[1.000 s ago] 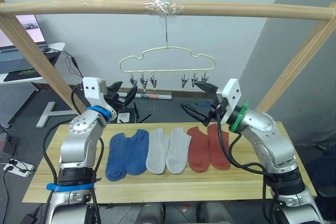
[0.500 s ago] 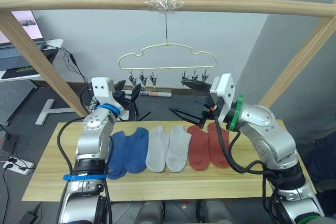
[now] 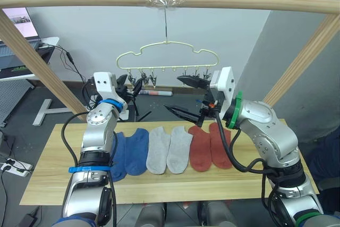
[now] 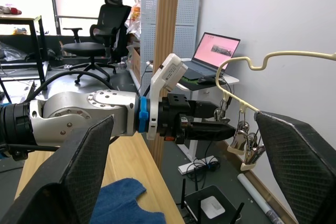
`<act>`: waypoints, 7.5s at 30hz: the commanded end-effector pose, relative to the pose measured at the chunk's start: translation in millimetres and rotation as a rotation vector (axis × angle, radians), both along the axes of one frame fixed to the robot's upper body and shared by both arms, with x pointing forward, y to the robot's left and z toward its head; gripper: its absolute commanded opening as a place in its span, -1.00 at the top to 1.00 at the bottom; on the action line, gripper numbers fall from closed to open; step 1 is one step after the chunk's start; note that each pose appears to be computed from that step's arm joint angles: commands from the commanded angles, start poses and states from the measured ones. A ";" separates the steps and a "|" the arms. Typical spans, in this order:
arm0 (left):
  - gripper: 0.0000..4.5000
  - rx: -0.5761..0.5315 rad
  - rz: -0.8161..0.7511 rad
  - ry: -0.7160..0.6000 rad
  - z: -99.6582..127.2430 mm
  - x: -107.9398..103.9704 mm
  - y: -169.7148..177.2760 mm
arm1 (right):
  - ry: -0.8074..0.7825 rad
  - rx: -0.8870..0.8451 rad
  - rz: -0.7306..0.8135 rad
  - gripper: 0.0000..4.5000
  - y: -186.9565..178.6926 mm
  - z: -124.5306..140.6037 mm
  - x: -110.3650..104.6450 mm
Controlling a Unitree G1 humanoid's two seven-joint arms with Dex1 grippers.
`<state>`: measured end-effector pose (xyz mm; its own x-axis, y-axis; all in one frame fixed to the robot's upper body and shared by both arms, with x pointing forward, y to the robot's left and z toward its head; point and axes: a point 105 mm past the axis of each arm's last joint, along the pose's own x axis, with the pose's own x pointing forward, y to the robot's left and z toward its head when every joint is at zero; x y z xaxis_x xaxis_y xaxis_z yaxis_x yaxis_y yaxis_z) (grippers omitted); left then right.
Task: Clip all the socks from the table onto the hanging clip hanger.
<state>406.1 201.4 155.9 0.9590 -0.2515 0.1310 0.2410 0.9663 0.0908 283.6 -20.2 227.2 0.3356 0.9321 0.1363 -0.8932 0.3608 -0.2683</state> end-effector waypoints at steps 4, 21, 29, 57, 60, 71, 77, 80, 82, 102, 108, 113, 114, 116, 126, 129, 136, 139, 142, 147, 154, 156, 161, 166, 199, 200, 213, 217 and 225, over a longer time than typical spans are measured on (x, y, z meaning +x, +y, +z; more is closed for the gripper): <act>-0.37 0.029 0.040 -0.095 23.6 -0.5 6.9 | -0.058 0.033 0.020 -1.00 0.8 16.4 -7.0; -0.37 0.027 0.058 -0.132 31.0 -2.5 5.2 | -0.057 0.034 0.022 -1.00 -1.0 19.0 -4.3; 0.29 0.011 0.032 -0.147 34.0 -3.0 -0.2 | -0.052 0.038 0.021 -1.00 -1.3 19.8 -3.6; 0.99 0.052 0.024 -0.110 27.4 -7.4 0.3 | 0.428 -0.417 -0.571 -1.00 -101.6 -189.6 55.1; 0.99 0.054 0.020 -0.107 27.1 -7.9 0.6 | 0.447 -0.447 -0.596 -1.00 -111.1 -202.9 64.7; 0.99 0.067 0.023 -0.097 23.8 -15.1 4.3 | 0.603 -0.405 -0.735 -1.00 -136.6 -235.2 80.5; 1.00 0.067 0.030 -0.095 24.4 -14.7 6.1 | 0.586 -0.495 -0.659 -0.84 -132.4 -248.6 68.6; 1.00 0.066 0.032 -0.097 25.2 -14.4 6.3 | 0.578 -0.558 -0.617 -0.46 -135.0 -257.4 58.8; 1.00 0.065 0.034 -0.098 25.7 -14.3 6.5 | 0.569 -0.598 -0.600 -0.14 -138.3 -262.0 53.6; 1.00 -0.259 -0.176 0.129 15.2 -22.5 -0.9 | 0.391 -0.520 -0.257 0.99 -94.1 -180.1 16.7; 1.00 -0.460 -0.347 0.257 25.2 -34.9 -6.8 | 0.447 -0.315 -0.107 0.99 -21.9 -136.2 11.5; 1.00 -0.535 -0.437 0.275 42.4 -41.7 -13.6 | 0.469 -0.259 -0.090 0.99 13.8 -132.9 25.7; 1.00 -0.542 -0.452 0.276 44.6 -43.3 -15.2 | 0.471 -0.248 -0.081 0.99 19.4 -130.4 27.8; 1.00 -0.547 -0.477 0.281 47.2 -47.0 -19.2 | 0.474 -0.221 -0.065 0.99 29.6 -123.6 33.0; 1.00 -0.554 -0.494 0.293 45.3 -56.7 -25.5 | 0.473 -0.086 0.008 0.99 59.8 -74.9 50.2; 1.00 -0.557 -0.493 0.296 44.3 -58.5 -25.2 | 0.471 -0.064 0.033 0.99 63.6 -64.8 48.4; 1.00 -0.557 -0.505 0.290 44.3 -60.1 -28.6 | 0.473 -0.052 0.069 0.99 74.0 -56.5 43.6; 1.00 -0.523 -0.497 0.268 44.9 -60.9 -28.5 | 0.477 -0.053 0.072 0.99 77.1 -57.5 42.6; 0.57 -0.532 -0.499 0.258 45.2 -62.7 -26.7 | 0.482 -0.059 0.069 1.00 81.4 -62.1 41.3; -0.12 -0.519 -0.471 0.263 42.0 -62.7 -22.6 | 0.498 -0.056 0.076 1.00 90.1 -66.4 36.1; -0.64 -0.451 -0.409 0.256 35.1 -66.6 -9.4 | 0.645 0.071 0.125 1.00 108.2 -60.2 24.3; -0.65 -0.423 -0.378 0.247 33.2 -68.2 -4.5 | 0.712 0.118 0.128 0.88 112.4 -59.7 23.6; -0.65 -0.324 -0.288 0.222 27.2 -71.5 12.1 | 0.775 0.142 0.126 0.21 116.3 -65.1 25.3; -0.65 -0.259 -0.215 0.220 16.4 -81.6 24.8 | 0.711 0.044 0.064 -0.57 105.7 -88.2 31.1; 0.14 0.126 -0.186 -0.054 10.2 -32.9 -46.0 | 0.276 -0.012 -0.333 -1.00 -41.2 -47.6 36.4; 0.14 0.137 -0.178 -0.065 10.2 -30.2 -46.9 | 0.274 -0.010 -0.336 -1.00 -42.5 -46.2 36.2; 0.14 0.191 -0.175 -0.118 7.9 -5.0 -63.7 | 0.261 0.000 -0.375 -1.00 -49.6 -38.4 36.4; 0.14 0.126 -0.229 -0.107 7.8 -5.3 -71.2 | 0.262 -0.002 -0.388 -1.00 -52.2 -38.5 36.6; 0.14 0.054 -0.321 -0.045 -2.8 -25.2 -76.3 | 0.257 -0.005 -0.405 -1.00 -55.7 -38.4 37.2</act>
